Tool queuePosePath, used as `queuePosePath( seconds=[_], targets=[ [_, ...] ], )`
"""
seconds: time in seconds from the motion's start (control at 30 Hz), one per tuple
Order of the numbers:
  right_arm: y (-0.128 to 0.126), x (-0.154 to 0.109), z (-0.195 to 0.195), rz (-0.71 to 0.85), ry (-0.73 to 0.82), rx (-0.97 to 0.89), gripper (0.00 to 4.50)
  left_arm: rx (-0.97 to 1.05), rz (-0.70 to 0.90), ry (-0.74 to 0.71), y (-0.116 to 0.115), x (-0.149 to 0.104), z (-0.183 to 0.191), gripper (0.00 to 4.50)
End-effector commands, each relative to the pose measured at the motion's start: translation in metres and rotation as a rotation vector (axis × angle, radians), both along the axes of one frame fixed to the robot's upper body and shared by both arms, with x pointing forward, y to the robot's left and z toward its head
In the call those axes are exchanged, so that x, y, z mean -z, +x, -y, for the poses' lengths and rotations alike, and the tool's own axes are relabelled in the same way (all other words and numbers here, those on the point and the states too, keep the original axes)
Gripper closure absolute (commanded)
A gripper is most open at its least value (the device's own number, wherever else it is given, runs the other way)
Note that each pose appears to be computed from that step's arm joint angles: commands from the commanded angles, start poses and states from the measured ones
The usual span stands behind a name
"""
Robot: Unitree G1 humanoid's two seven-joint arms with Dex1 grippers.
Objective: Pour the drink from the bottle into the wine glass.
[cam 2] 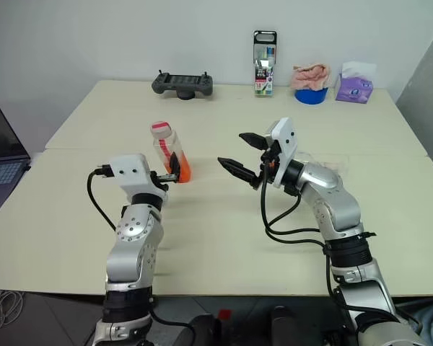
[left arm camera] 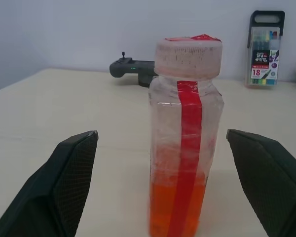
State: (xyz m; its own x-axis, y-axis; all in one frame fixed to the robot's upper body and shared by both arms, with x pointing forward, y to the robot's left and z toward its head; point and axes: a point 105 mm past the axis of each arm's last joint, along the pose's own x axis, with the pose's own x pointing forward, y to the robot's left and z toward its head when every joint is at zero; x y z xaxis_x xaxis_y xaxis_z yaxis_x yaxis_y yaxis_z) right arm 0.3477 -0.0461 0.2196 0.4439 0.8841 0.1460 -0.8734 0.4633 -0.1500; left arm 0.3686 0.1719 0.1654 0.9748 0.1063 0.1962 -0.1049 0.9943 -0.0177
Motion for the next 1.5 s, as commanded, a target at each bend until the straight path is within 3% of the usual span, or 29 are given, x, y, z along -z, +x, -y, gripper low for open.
queuePosePath(
  seconds=[0.03, 0.37, 0.7, 0.97, 1.0, 1.27, 1.37, 1.5],
  targets=[
    [-0.006, -0.015, -0.005, 0.060, 0.008, -0.040, 0.00, 0.008, 0.054, 0.014, 0.008, -0.015, -0.001, 0.06],
    [-0.016, -0.009, -0.010, 0.044, -0.014, -0.090, 0.00, 0.008, 0.050, 0.006, 0.040, -0.022, 0.005, 0.06],
    [-0.019, -0.003, -0.011, 0.037, -0.032, -0.094, 0.00, -0.002, 0.084, 0.027, 0.046, -0.028, 0.001, 0.06],
    [-0.018, -0.002, -0.013, 0.033, -0.030, -0.096, 0.00, 0.006, 0.098, 0.049, 0.046, -0.030, 0.001, 2.53],
    [-0.018, -0.002, -0.013, 0.033, -0.031, -0.096, 0.00, 0.006, 0.099, 0.050, 0.046, -0.030, 0.001, 2.64],
    [-0.019, -0.007, -0.005, 0.041, -0.039, -0.079, 0.00, 0.057, 0.148, 0.072, 0.044, -0.045, -0.003, 2.65],
    [-0.024, -0.010, 0.007, 0.028, -0.079, -0.075, 0.00, 0.238, 0.146, 0.065, 0.033, -0.048, 0.006, 2.65],
    [-0.028, -0.023, 0.013, 0.000, -0.121, -0.046, 0.00, 0.548, 0.114, 0.116, 0.001, -0.044, 0.032, 2.65]
  ],
)
